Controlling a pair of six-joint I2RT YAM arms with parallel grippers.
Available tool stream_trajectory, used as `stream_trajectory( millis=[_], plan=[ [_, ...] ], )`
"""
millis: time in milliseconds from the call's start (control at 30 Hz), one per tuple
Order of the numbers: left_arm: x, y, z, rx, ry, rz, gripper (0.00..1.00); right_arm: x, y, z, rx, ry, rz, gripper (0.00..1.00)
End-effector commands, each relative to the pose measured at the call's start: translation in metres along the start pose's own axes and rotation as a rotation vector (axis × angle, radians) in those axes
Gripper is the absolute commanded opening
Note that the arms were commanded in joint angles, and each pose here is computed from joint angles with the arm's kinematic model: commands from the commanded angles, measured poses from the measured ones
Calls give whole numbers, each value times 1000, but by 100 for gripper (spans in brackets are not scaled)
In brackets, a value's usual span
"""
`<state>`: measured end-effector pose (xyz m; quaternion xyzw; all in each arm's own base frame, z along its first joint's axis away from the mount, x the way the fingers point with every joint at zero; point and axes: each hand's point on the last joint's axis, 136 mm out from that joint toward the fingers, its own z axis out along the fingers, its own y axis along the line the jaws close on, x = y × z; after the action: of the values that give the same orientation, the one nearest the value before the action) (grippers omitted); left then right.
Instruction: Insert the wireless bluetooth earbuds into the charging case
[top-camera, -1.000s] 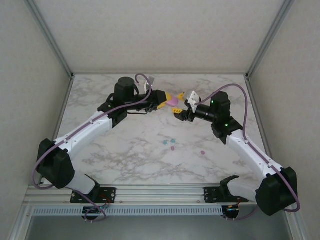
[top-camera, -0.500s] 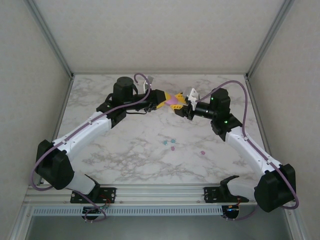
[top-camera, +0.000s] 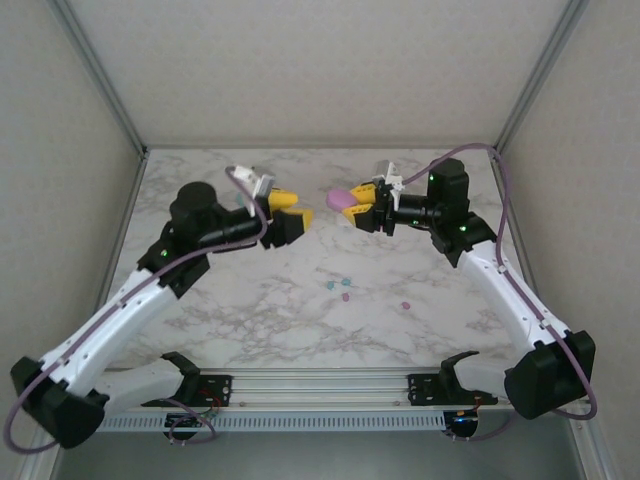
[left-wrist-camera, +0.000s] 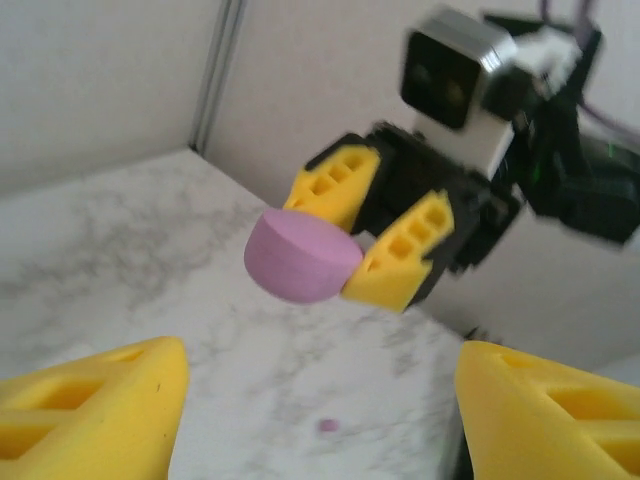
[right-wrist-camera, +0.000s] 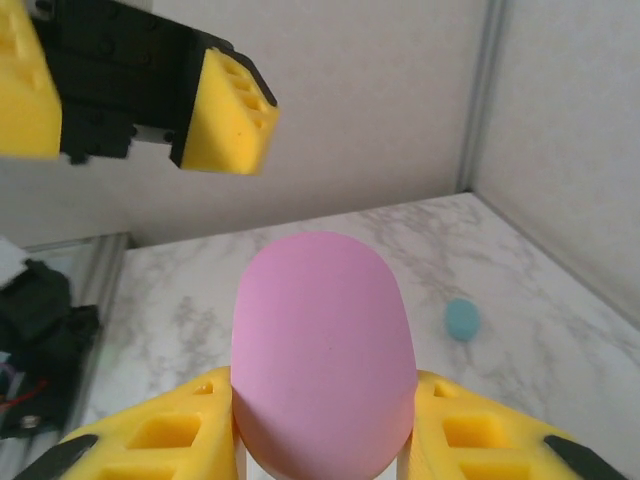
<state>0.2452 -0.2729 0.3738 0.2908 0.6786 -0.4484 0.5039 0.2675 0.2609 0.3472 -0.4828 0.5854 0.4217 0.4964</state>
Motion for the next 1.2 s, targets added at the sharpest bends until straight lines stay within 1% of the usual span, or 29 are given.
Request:
stream_trajectory(
  millis=[0, 67, 133, 433, 633, 900, 967, 1167],
  plan=[
    [10, 8, 9, 21, 15, 309, 68, -14, 20, -2, -130, -23, 57, 29],
    [11, -1, 15, 99, 39, 316, 66, -19, 22, -3, -137, -27, 44, 30],
    [7, -6, 20, 136, 16, 308, 65, -21, 22, -4, -135, -30, 34, 30],
    [-1, -12, 34, 200, -33, 285, 66, -21, 22, 0, -140, -32, 4, 31],
    [4, -18, 41, 264, 11, 246, 64, -20, 23, 2, -129, -45, -43, 31],
    [-1, -20, 46, 278, 2, 226, 56, -19, 24, 2, -126, -53, -70, 31],
    [-2, -21, 46, 283, 0, 225, 55, -19, 25, 3, -127, -52, -75, 31],
    [-3, -24, 49, 301, 6, 214, 51, -18, 27, 3, -137, -56, -84, 30]
  ],
)
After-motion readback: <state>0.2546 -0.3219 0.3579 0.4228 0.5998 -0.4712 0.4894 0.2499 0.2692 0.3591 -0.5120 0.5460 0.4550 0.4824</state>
